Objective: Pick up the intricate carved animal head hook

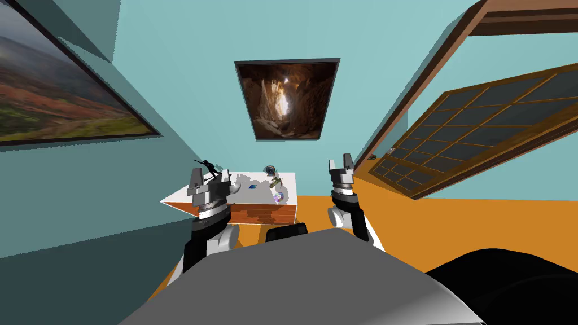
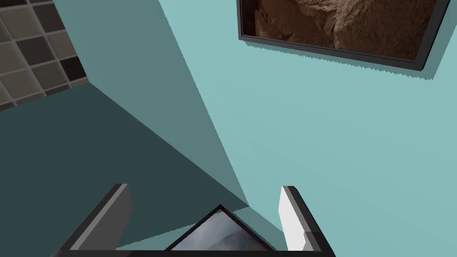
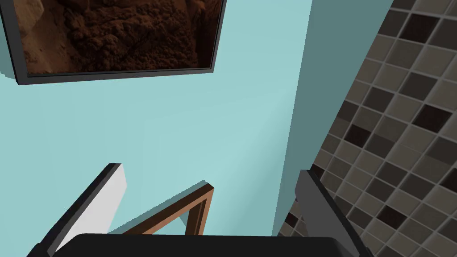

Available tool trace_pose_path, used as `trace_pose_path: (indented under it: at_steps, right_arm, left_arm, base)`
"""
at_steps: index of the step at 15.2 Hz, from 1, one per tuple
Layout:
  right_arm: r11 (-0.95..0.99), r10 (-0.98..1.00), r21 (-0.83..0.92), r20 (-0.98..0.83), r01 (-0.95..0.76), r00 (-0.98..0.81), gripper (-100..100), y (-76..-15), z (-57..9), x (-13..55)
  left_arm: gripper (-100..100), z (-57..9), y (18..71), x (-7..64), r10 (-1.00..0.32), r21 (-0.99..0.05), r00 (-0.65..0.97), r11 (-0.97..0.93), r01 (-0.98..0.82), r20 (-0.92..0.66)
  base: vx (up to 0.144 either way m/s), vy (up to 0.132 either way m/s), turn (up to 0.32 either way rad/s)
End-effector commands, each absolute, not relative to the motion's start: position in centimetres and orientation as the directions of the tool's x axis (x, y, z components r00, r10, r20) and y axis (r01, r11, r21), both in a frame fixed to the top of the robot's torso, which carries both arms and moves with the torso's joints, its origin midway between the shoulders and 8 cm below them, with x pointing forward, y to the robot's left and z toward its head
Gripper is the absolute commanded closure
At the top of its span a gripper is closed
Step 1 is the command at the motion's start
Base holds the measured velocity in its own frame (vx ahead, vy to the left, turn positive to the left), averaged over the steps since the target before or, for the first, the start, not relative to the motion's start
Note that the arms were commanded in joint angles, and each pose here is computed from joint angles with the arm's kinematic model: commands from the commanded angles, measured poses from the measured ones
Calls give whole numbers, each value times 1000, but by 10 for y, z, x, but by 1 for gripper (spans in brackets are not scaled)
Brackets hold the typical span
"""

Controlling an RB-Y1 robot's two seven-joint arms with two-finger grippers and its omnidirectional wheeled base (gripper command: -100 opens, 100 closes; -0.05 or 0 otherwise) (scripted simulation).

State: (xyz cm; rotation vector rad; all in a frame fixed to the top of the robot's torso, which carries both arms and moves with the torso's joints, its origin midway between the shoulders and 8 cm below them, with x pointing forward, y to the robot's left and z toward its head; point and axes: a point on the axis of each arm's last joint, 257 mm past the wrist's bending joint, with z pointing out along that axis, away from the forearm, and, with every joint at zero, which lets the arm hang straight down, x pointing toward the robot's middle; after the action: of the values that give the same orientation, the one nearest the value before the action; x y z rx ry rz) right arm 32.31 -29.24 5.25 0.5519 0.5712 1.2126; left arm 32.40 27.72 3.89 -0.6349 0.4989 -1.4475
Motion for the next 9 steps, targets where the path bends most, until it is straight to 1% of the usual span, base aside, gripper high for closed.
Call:
trace_pose_path:
  at_steps: [1,4,7,9]
  right_arm:
    - [257,962,668,-111,-698,248,0,-292,53,323]
    - [257,962,668,-111,-699,248,0,-292,53,323]
    - [257,962,668,-111,-699,248,0,-292,53,323]
    - [257,962,668,-111,-699,248,0,-292,53,323]
  left_arm:
    - [-100,35,275,328,-998,-682,58,20,731,32]
    - [-100,26,274,335,-999,-713,38,33,700,-10]
    - [-100,12,277,345,-999,-753,23,49,656,-46]
    - [-100,-5,285,356,-997,-797,15,67,600,-73]
  base:
    - [-6,-21,-32]
    - [-31,-58,-43]
    - [-40,-101,-64]
    - [-35,-148,-122]
